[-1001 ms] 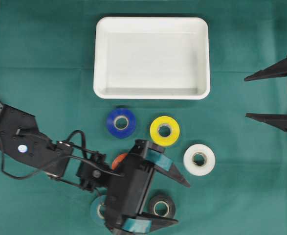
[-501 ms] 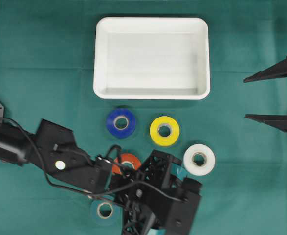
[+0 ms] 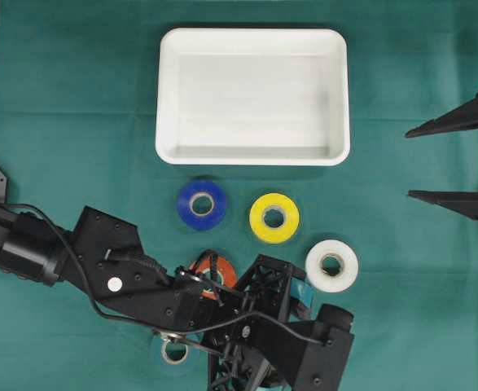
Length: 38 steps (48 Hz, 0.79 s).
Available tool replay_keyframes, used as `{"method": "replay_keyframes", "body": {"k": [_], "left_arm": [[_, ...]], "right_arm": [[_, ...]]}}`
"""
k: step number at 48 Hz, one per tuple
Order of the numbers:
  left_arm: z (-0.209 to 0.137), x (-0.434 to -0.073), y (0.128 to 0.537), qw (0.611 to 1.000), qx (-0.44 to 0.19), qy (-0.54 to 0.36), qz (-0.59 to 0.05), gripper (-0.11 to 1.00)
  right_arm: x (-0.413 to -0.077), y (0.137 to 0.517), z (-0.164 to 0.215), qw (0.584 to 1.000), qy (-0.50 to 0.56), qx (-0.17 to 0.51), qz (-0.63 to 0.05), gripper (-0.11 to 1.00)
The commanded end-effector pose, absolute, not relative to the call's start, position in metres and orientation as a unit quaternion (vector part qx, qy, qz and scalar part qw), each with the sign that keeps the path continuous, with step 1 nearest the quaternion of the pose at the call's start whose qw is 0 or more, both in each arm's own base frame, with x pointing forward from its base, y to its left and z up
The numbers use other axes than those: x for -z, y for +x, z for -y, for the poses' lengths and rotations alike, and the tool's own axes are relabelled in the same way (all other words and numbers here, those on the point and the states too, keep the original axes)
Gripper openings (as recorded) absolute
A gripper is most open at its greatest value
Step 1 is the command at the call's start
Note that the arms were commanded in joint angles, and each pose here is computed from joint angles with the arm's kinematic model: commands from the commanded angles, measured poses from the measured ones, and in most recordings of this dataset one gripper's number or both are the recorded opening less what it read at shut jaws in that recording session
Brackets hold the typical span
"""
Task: Pick up the tape from a random location and place it into the white case.
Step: 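Lower the left gripper into the black roll's hole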
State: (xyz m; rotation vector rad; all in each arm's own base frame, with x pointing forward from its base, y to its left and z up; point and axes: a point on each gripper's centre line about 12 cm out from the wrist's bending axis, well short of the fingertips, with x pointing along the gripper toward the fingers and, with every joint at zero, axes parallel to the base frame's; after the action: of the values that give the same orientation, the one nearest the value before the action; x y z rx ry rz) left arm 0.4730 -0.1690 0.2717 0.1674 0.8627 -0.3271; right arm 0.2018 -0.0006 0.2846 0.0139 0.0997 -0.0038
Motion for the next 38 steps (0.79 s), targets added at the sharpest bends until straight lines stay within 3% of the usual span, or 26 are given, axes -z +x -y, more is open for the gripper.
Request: {"method": "replay_keyframes", "body": {"k": [1, 38], "left_arm": [[0.1696, -0.2899, 0.4732, 0.901, 0.159, 0.078, -0.396, 0.99], [0.1695, -0.2887, 0.4728, 0.901, 0.159, 0.078, -0.397, 0.99]], "right_arm": [[-0.2944, 0.2047, 0.0007, 0.999, 0.008, 0.002, -0.038, 0.91], [-0.2932, 0.2046, 0.001, 0.999, 0.009, 0.003, -0.045, 0.91]]}}
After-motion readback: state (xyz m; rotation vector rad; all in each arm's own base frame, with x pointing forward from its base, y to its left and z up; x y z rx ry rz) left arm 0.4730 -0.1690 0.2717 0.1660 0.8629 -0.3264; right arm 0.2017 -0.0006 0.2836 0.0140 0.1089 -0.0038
